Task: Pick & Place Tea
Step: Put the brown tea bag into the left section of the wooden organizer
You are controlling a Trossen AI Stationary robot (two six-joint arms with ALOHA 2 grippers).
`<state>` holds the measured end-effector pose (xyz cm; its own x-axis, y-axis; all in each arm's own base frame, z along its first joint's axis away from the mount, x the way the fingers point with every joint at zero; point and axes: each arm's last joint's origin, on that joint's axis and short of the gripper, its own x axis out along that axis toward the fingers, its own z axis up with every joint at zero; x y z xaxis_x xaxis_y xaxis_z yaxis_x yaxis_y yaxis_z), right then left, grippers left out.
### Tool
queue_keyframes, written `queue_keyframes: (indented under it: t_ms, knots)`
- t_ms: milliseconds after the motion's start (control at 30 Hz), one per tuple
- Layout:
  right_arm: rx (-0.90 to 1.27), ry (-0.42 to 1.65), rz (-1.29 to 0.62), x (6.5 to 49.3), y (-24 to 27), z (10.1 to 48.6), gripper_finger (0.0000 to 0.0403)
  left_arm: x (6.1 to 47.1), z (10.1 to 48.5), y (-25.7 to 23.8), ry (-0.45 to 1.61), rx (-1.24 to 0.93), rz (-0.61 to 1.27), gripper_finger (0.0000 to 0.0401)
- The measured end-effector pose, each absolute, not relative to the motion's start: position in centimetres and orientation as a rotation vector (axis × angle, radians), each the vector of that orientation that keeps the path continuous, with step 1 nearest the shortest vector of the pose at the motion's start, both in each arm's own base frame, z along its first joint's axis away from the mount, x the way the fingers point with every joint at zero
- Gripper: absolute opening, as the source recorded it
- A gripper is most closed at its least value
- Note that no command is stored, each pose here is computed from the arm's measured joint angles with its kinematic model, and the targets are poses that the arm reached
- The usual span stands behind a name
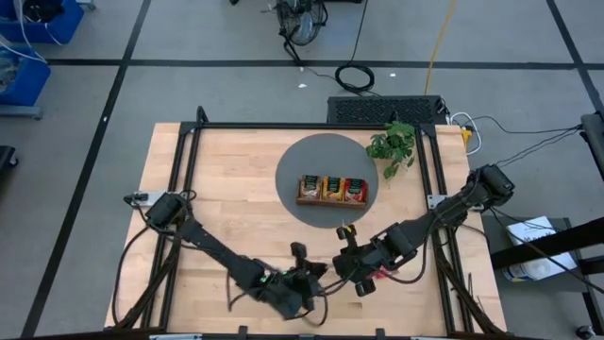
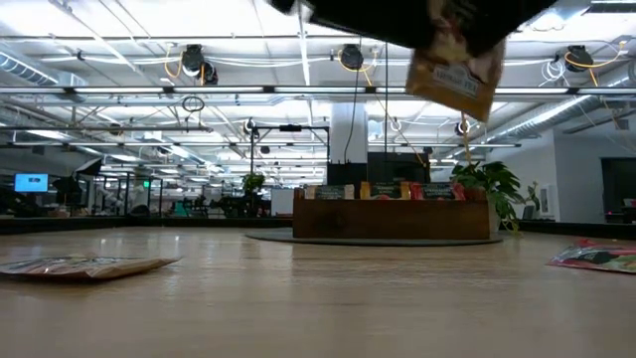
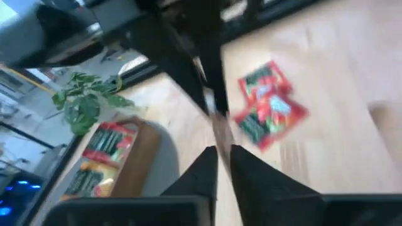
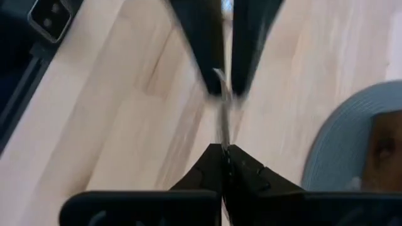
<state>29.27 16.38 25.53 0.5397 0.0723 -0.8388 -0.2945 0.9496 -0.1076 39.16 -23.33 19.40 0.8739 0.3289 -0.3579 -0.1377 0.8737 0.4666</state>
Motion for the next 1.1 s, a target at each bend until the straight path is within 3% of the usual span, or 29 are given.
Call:
queue_keyframes:
  t_ms: [200,333,767,933,1100]
  knots:
    - [-0.247,1.012,0.184,29.9,14.7,25.4,0.0000,35.2,21.6,-25.0,0.536,0.298,0.209,0.0105]
    - [-0.232,1.027,0.192,30.8,12.7,25.4,0.0000,32.7,20.7,-26.6,0.624,0.164,0.195,0.0120]
    - [-0.181,1.003,0.082,33.8,1.9,26.6,0.0000,31.7,13.5,-30.7,0.697,0.292,0.102,0.0078]
    - [-0.171,0.973,0.017,34.5,-3.3,27.5,0.0000,31.8,12.7,-30.4,0.740,0.311,0.090,0.0067]
    - [-0.151,1.033,0.033,36.5,-6.9,25.5,0.0000,31.6,12.5,-30.2,0.769,0.349,0.094,0.0056]
